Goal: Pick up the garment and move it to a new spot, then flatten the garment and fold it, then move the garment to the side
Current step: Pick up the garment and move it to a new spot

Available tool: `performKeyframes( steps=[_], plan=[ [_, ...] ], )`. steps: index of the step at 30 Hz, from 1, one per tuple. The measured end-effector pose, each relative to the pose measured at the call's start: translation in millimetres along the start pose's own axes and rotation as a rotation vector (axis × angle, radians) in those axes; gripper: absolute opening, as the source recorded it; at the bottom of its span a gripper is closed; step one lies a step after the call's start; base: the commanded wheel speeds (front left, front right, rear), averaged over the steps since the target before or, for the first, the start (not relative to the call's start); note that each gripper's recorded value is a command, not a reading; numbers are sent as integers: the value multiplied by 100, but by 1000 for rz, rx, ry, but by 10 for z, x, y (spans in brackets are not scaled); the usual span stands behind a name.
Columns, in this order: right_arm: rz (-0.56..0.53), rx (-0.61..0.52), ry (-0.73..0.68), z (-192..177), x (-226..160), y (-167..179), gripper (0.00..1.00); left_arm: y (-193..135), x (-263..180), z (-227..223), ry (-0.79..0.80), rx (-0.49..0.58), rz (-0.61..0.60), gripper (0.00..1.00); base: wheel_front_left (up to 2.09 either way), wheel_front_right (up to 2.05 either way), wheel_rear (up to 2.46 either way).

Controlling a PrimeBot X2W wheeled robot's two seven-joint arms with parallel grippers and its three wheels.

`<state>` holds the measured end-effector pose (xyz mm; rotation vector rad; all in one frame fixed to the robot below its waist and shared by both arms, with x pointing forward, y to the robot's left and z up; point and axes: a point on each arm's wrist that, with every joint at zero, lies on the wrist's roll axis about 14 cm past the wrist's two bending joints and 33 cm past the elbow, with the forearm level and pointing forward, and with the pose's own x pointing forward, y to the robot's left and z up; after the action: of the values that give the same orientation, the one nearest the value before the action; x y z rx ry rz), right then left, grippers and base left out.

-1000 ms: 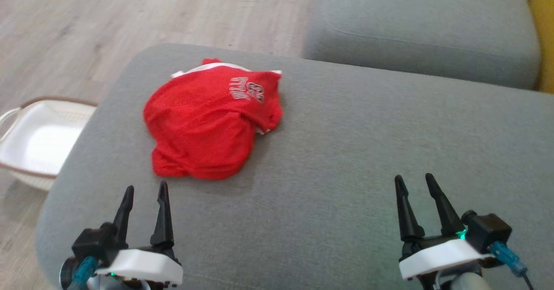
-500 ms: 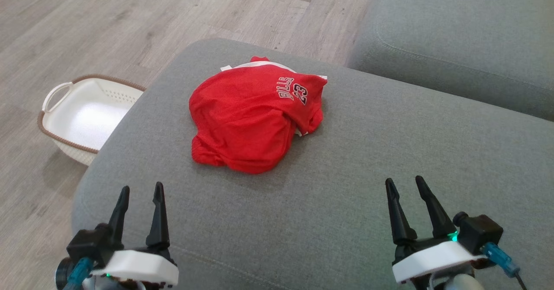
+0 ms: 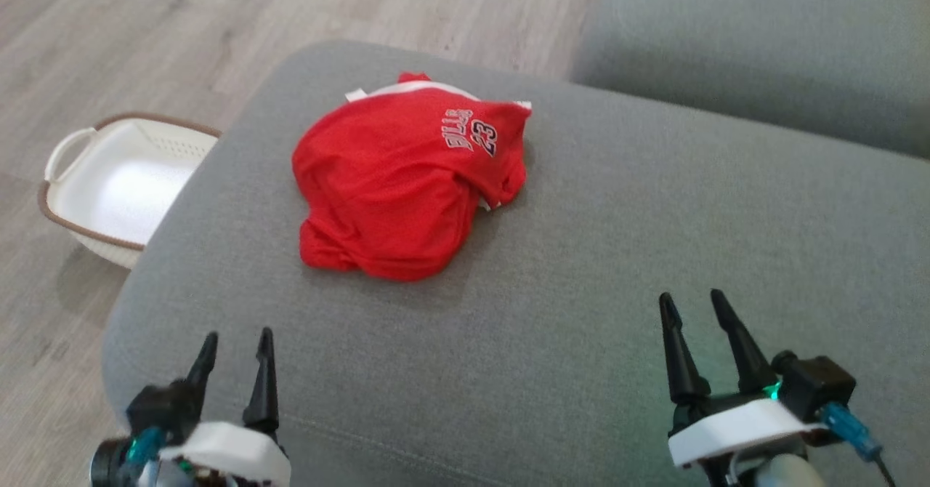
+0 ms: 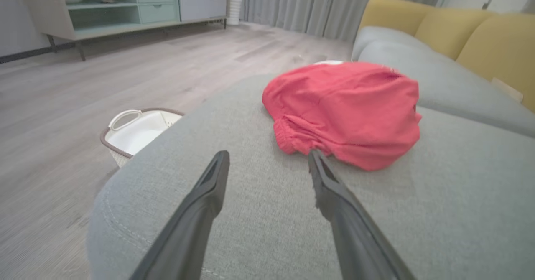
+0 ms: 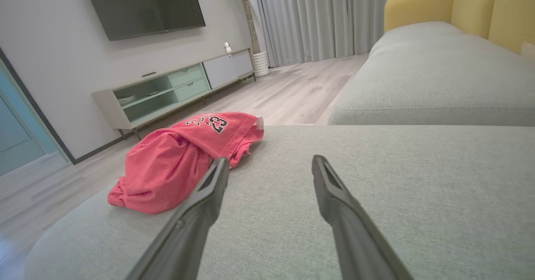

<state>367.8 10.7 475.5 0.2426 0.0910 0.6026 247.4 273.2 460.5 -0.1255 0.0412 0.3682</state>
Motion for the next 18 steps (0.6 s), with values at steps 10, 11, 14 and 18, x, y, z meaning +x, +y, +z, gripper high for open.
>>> performKeyframes(
  steps=[10,11,14,18],
  plan=[
    [-86,6,7,-83,176,-414,100,-272,804,-197,175,158,-193,100,0,0,0],
    [-109,15,13,-122,193,-514,100,-336,934,-274,221,174,-219,100,0,0,0],
    [-144,20,22,-178,201,-657,100,-376,1095,-422,300,185,-232,100,0,0,0],
    [-180,20,36,-246,195,-812,100,-375,1267,-634,410,220,-240,100,0,0,0]
  ],
)
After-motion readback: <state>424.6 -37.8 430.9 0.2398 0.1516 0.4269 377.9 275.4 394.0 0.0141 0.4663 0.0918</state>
